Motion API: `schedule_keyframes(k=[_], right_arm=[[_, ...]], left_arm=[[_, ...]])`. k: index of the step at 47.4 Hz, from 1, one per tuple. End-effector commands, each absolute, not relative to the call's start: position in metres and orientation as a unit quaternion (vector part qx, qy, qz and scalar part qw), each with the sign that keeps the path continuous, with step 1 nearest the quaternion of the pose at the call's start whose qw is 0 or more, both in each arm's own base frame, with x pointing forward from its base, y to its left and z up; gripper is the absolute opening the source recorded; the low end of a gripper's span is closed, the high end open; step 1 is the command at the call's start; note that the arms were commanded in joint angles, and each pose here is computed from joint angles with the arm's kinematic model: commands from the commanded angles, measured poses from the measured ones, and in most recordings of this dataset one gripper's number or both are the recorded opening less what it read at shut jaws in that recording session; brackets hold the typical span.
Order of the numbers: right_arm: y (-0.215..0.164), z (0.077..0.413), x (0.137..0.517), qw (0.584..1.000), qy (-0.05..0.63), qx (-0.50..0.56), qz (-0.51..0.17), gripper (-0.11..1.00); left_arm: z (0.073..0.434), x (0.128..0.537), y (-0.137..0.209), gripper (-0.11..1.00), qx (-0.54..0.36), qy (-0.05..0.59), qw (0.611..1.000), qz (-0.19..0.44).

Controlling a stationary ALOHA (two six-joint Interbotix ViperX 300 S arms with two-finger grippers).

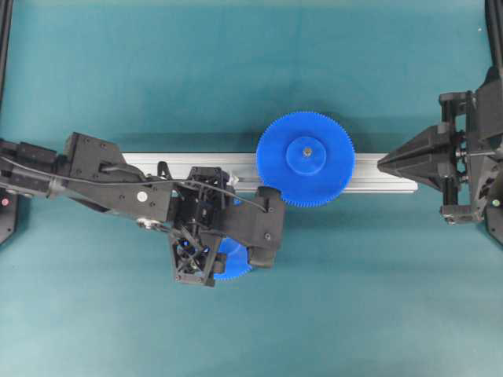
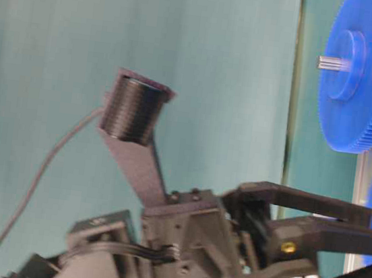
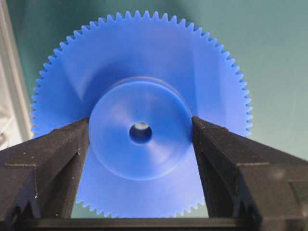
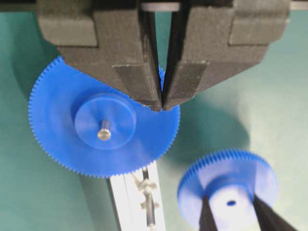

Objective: Insert the small gear onto the shaft.
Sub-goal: 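Lift the small gear and carry it toward the empty shaft on the rail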

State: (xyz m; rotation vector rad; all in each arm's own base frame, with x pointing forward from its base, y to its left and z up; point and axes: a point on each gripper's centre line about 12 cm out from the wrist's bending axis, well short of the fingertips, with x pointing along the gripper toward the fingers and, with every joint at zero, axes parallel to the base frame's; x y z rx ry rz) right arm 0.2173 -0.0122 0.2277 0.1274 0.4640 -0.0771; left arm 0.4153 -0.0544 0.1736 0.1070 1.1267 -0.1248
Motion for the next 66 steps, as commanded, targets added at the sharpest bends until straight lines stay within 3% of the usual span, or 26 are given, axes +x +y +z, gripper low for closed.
schedule_keyframes(k=[1,16,35,54,66], right_arm=[[-0.012,0.232,0.219,0.972,0.223,0.069,-0.038,0.15],[-0.012,0.229,0.218,0.971,0.227,0.069,-0.038,0.15],[-0.012,0.229,0.218,0.971,0.226,0.069,-0.038,0.15],[-0.012,0.229,0.218,0.971,0.223,0.071,-0.038,0.15],[-0.012,0.229,0.218,0.971,0.223,0.072,-0.038,0.15]], left_arm=[[0.208,0.416,-0.052,0.71,0.056,0.512,0.855,-0.06],[0.266,0.393,-0.008,0.71,0.067,0.497,0.864,-0.037],[0.274,0.389,0.007,0.71,0.08,0.489,0.868,-0.032],[0.302,0.396,0.017,0.71,0.107,0.442,0.89,-0.032],[0.288,0.4,0.024,0.71,0.105,0.448,0.887,-0.026]])
